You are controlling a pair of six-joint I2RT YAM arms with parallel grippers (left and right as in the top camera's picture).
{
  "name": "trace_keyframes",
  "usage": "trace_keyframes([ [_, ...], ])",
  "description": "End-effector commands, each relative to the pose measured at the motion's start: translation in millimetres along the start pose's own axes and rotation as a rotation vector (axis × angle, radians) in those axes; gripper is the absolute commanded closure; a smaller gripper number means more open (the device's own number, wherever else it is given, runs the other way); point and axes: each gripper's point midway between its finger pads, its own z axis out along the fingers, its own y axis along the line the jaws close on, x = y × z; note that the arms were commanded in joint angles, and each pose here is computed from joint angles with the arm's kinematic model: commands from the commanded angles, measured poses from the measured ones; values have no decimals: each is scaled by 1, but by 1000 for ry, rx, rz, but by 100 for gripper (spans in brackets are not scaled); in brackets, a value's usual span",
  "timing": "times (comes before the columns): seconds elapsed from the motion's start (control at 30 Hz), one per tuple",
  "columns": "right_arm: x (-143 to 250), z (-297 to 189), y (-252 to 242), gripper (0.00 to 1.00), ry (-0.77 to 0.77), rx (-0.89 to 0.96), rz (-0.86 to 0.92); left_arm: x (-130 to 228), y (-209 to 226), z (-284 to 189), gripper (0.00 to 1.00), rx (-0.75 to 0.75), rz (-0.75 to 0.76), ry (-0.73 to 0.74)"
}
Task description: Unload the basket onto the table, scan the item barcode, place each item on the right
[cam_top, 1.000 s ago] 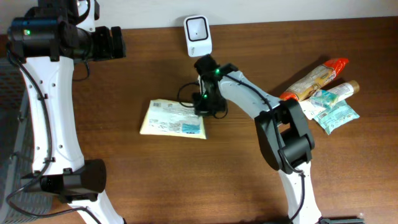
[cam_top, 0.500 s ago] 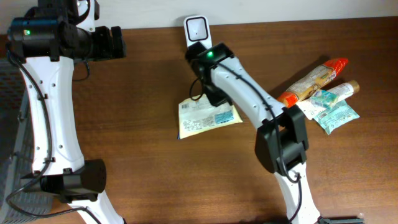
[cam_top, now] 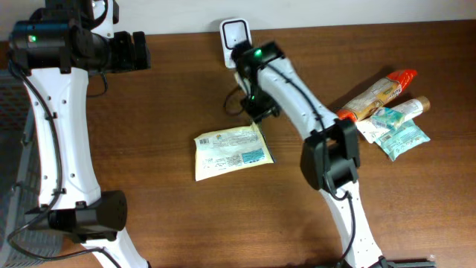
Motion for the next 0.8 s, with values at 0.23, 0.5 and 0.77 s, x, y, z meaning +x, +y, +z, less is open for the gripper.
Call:
trace_keyframes([
  [0.23, 33, -110, 59, 43, -59, -370, 247, -3, 1, -5, 1, -1, 14, -17],
  [0.5, 26, -74, 103, 1, 26, -305, 612, -3, 1, -5, 1, -1, 14, -17],
  [0.77, 74, 21, 86, 1, 261, -99, 1012, -3, 1, -5, 1, -1, 14, -17],
])
